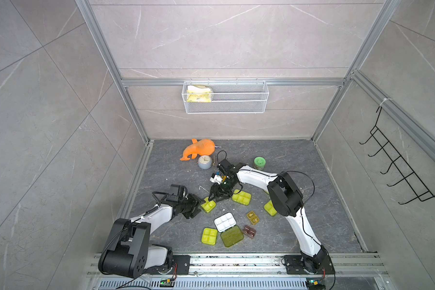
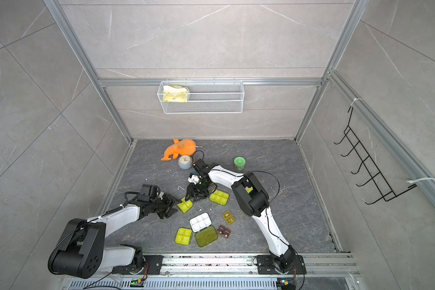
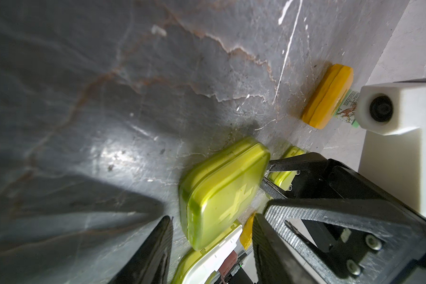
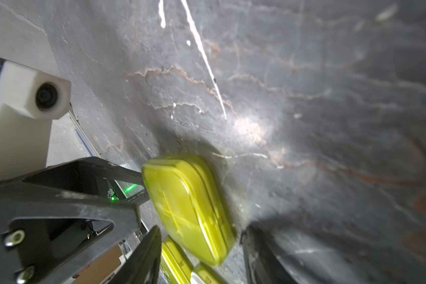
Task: Close pillboxes
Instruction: Pick up the pillbox at the center of the board.
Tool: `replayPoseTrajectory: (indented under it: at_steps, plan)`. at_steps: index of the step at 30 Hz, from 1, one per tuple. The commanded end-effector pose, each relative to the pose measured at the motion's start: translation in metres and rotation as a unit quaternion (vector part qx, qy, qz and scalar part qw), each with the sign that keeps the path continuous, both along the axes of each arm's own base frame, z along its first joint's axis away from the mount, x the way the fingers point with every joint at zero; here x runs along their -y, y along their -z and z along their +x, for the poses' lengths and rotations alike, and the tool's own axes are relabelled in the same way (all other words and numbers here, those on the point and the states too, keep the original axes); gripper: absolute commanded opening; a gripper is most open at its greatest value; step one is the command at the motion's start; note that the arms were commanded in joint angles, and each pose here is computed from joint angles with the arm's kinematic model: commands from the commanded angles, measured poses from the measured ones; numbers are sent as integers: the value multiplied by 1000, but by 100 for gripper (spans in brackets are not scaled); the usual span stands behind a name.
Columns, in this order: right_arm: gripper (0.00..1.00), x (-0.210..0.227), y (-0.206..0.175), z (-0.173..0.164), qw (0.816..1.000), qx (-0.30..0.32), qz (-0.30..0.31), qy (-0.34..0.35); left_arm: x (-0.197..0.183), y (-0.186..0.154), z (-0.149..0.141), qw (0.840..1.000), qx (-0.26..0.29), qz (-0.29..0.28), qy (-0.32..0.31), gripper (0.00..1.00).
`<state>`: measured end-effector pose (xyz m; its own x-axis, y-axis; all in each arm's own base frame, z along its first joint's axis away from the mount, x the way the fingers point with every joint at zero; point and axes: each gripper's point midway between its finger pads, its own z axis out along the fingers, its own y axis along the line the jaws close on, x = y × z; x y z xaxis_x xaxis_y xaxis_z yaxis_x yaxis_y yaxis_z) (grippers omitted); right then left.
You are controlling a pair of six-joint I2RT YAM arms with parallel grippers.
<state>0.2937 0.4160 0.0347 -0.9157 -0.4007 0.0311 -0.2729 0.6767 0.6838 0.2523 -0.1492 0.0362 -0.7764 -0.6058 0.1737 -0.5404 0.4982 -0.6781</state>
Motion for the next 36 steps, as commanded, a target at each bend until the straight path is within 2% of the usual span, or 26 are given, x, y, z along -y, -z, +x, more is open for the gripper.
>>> replayPoseTrajectory:
  at_steps: [1,15,32,36]
  plan:
    - [54,1,12,-1,1000,-19,-14,5,6,-5,5,1000,17,-14,19,51]
    - [49,-4,18,-4,999,-28,-19,5,8,7,2,999,2,-16,32,46]
    - [30,-2,22,-4,999,-10,-46,3,6,13,-1,999,-5,-20,35,40]
    - [34,-2,21,-6,999,-12,-45,1,5,14,-3,999,-7,-20,34,40]
